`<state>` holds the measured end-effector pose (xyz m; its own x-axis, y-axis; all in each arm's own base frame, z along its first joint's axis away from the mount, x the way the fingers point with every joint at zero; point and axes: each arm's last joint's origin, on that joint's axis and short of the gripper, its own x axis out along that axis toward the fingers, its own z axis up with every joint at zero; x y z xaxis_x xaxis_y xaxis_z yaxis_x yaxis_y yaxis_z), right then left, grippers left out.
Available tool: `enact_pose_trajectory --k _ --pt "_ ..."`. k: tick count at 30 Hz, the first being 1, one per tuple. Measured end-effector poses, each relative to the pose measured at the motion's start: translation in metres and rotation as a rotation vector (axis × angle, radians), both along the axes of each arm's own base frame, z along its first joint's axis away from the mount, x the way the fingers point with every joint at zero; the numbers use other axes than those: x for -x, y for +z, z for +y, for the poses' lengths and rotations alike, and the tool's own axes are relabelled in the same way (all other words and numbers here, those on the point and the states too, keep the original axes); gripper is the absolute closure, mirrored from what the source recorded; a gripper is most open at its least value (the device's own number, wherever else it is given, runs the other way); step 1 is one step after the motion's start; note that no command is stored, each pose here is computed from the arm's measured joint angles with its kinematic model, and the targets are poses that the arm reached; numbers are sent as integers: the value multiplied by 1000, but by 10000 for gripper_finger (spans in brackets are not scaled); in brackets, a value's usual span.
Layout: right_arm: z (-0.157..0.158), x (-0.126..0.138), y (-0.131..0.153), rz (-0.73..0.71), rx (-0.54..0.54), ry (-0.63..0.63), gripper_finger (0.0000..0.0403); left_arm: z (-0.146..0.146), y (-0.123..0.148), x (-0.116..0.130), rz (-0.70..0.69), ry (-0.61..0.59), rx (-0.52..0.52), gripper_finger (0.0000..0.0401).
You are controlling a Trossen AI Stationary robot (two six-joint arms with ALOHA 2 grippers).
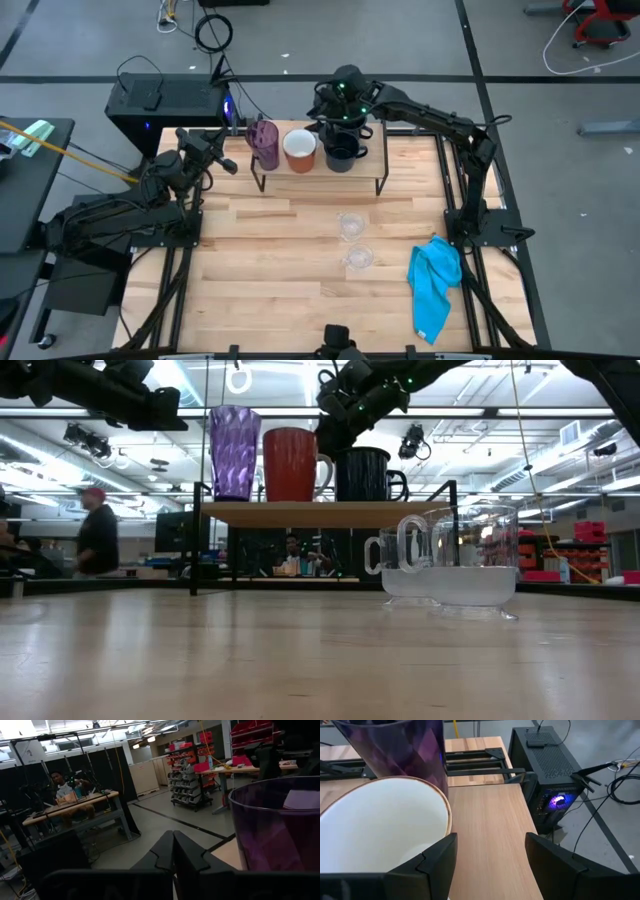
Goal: Stack small to large cups/mugs on shelf
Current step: Adjust the orange mug on the shelf
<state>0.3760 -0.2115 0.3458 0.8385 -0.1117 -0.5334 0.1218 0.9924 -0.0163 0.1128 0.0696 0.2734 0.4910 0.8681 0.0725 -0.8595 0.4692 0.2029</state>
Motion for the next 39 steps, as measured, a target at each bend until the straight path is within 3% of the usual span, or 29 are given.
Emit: enact_pose_trajectory --k 6,10,18,28,39 --pt "2 3 4 22 39 -53 163 0 0 0 0 0 0 378" --pt "7 16 22 6 75 -58 163 0 -1 0 9 1 4 382" --pt "31 39 30 145 12 0 163 0 -1 0 7 0 3 386" --pt "61 23 24 201 54 63 163 0 -1 0 6 0 3 385" --pt "64 13 15 225 58 36 163 0 -1 0 6 0 3 379"
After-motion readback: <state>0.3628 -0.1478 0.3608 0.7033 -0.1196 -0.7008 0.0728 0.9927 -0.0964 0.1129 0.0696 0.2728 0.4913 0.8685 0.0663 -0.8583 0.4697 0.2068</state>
